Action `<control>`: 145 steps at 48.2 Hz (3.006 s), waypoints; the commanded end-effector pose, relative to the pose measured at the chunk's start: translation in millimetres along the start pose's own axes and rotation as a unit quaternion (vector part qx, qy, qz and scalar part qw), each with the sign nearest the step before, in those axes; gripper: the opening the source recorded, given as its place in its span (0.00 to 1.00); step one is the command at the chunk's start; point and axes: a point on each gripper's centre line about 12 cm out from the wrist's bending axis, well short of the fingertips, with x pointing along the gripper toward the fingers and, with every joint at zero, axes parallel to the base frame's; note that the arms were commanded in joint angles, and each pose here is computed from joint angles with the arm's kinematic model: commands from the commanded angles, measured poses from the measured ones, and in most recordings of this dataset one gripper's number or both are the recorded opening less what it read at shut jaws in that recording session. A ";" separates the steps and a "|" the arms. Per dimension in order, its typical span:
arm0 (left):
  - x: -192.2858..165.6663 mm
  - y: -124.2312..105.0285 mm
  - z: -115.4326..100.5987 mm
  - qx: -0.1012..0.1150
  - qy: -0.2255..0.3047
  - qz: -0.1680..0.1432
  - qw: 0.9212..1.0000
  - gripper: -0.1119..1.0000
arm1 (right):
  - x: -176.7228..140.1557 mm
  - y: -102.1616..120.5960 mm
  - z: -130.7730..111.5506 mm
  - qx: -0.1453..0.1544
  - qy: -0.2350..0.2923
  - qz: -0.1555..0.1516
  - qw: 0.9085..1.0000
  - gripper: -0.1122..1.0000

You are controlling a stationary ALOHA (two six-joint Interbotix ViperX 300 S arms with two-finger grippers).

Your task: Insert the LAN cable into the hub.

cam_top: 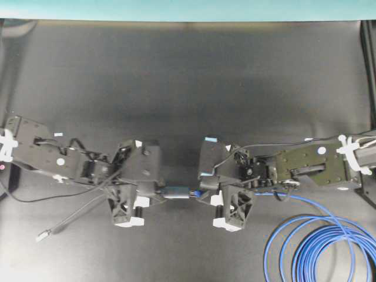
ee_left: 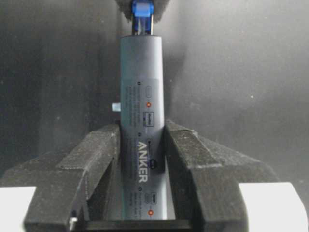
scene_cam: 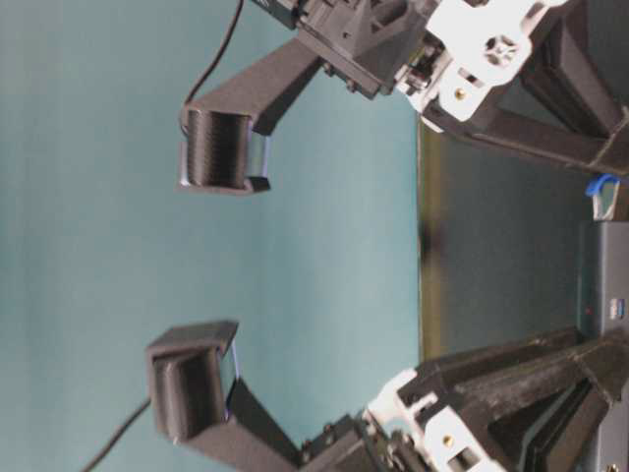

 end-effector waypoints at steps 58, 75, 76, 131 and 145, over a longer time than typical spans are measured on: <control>6.8 11.8 11.0 0.017 -0.015 0.012 1.000 0.35 | 0.4 -1.0 22.0 -0.019 -0.032 0.000 0.999 0.22; 4.4 22.5 3.9 0.007 -0.008 0.023 1.000 0.35 | 8.6 -2.6 13.5 -0.019 -0.020 -0.003 1.000 0.22; 4.3 22.5 3.2 0.007 -0.008 0.023 1.000 0.35 | 9.0 -2.7 13.4 -0.019 -0.020 -0.003 1.000 0.22; -11.3 33.9 -9.6 -0.005 0.016 0.037 0.999 0.80 | 3.2 -17.6 -17.0 -0.007 0.004 -0.016 1.000 0.80; -31.8 30.0 -3.7 -0.002 -0.004 0.034 0.999 0.80 | -11.2 -18.9 -24.7 -0.007 0.002 -0.015 1.000 0.79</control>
